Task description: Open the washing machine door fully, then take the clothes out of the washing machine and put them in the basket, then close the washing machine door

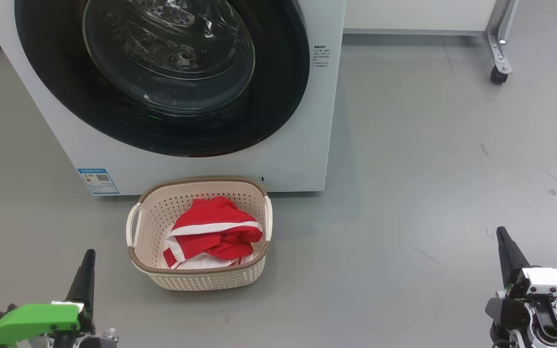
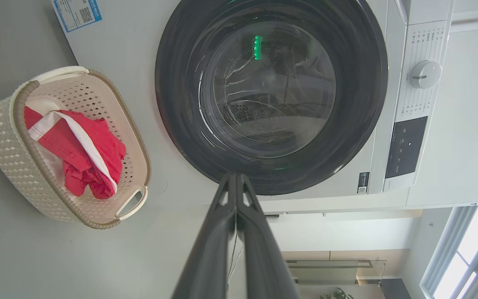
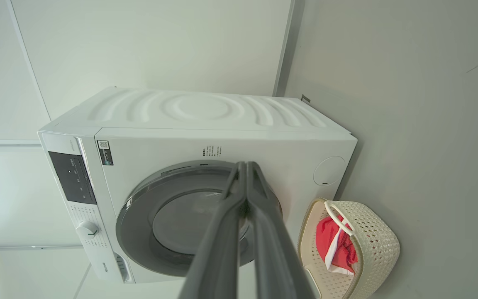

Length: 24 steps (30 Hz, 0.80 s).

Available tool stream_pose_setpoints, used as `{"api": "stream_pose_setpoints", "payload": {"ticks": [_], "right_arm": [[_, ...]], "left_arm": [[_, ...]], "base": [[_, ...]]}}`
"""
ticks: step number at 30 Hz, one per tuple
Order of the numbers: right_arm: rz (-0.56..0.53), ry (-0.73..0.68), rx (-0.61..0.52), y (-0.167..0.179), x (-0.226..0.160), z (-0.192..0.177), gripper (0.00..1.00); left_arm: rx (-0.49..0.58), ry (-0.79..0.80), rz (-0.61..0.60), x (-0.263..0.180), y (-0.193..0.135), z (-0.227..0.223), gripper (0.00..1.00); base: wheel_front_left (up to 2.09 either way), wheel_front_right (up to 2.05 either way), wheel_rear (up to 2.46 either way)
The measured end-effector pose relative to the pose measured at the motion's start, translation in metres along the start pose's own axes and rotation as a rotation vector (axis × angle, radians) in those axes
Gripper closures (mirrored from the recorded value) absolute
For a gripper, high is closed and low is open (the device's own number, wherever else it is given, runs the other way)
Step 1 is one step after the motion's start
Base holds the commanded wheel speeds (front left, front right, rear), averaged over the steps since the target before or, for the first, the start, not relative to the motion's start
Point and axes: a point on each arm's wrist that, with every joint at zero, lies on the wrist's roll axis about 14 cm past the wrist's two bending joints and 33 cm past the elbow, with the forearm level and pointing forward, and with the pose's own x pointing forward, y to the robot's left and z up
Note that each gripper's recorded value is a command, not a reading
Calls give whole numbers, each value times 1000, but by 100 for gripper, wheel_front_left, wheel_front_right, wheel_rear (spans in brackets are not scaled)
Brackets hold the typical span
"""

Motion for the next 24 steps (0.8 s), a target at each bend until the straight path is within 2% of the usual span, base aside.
{"api": "stream_pose_setpoints", "payload": {"ticks": [4,24], "right_arm": [[11,-5,38,2,0,2,100],[15,-5,38,3,1,2,100]], "left_arm": [[-29,2,-5,0,-1,0,100],[-29,4,-6,0,-1,0,100]], "base": [[0,0,0],[0,0,0]]}}
